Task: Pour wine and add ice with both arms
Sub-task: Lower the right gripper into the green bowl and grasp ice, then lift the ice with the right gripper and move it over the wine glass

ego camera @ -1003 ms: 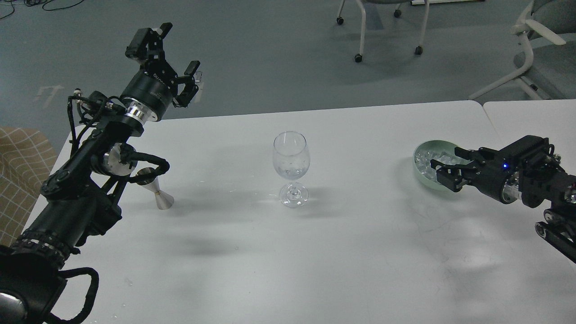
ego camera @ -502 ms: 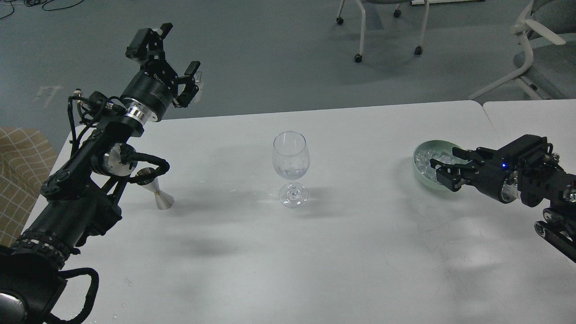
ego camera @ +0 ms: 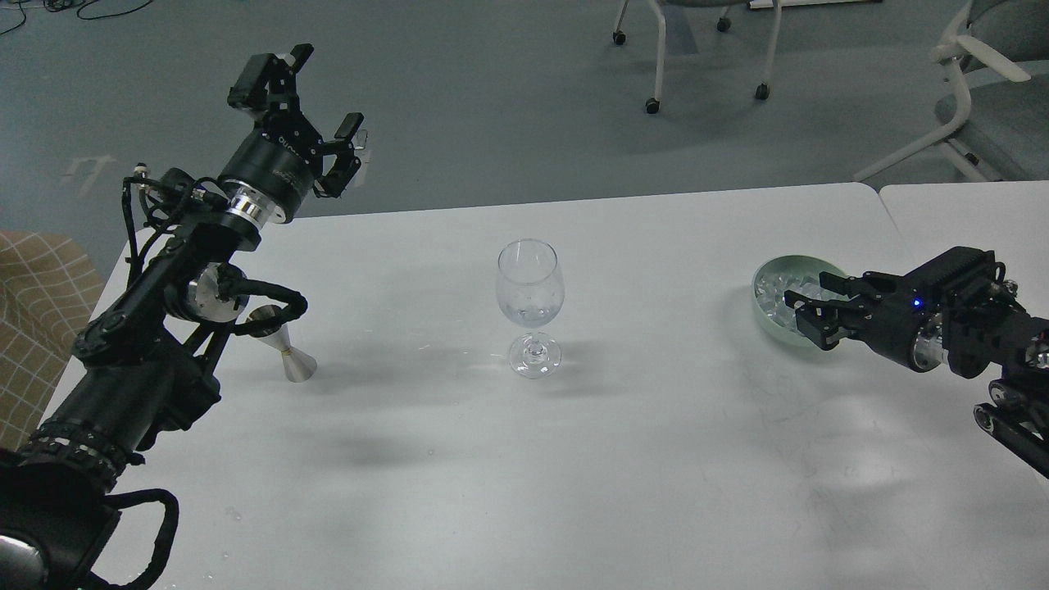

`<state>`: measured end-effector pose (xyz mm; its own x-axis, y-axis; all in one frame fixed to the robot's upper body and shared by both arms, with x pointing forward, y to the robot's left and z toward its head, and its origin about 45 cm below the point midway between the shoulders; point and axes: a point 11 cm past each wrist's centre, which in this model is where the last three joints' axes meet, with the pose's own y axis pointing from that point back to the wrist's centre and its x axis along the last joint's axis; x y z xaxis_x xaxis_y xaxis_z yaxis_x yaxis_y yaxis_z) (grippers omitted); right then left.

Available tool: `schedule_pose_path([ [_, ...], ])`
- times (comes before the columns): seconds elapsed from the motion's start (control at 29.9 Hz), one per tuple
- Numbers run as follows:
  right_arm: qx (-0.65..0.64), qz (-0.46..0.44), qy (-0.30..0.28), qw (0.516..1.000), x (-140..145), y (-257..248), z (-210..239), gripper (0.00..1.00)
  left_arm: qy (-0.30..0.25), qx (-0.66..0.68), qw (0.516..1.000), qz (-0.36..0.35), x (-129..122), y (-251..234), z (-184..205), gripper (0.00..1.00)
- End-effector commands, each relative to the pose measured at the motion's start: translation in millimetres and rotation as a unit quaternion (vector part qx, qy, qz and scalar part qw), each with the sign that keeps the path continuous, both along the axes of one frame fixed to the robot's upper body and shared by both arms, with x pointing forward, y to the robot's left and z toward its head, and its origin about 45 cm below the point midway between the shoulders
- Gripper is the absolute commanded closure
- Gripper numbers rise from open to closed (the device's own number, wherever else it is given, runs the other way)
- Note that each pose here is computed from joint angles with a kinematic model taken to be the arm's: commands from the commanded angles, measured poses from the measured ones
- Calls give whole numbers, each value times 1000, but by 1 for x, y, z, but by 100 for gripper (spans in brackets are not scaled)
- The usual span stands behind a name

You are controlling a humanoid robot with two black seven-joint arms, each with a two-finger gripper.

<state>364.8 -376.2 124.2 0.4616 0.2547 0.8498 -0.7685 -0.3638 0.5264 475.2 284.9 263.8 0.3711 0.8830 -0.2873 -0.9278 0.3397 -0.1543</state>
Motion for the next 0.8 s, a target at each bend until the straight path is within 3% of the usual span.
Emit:
schedule_pose_path([
  [0.0, 1, 1, 1, 1000, 0, 1, 0, 46, 0, -1, 1000, 0, 0, -1, 0, 2],
  [0.2, 0, 1, 3, 1000, -1, 1, -1, 59, 1, -1, 1000, 0, 0, -1, -1, 2],
  [0.33, -1, 0, 11, 1000, -2, 1, -3, 80, 0, -1, 1000, 0, 0, 0, -1, 2],
  [0.47, -3, -1, 12, 1000, -2, 0, -2, 96, 0, -1, 1000, 0, 0, 0, -1, 2],
  [0.54, -1, 1, 6, 1000, 3, 2, 3, 100, 1, 0, 1000, 1, 0, 1, -1, 2],
  [0.77, 1, 20, -41, 999, 27, 9, 46, 100, 1, -1, 1000, 0, 0, -1, -1, 2],
])
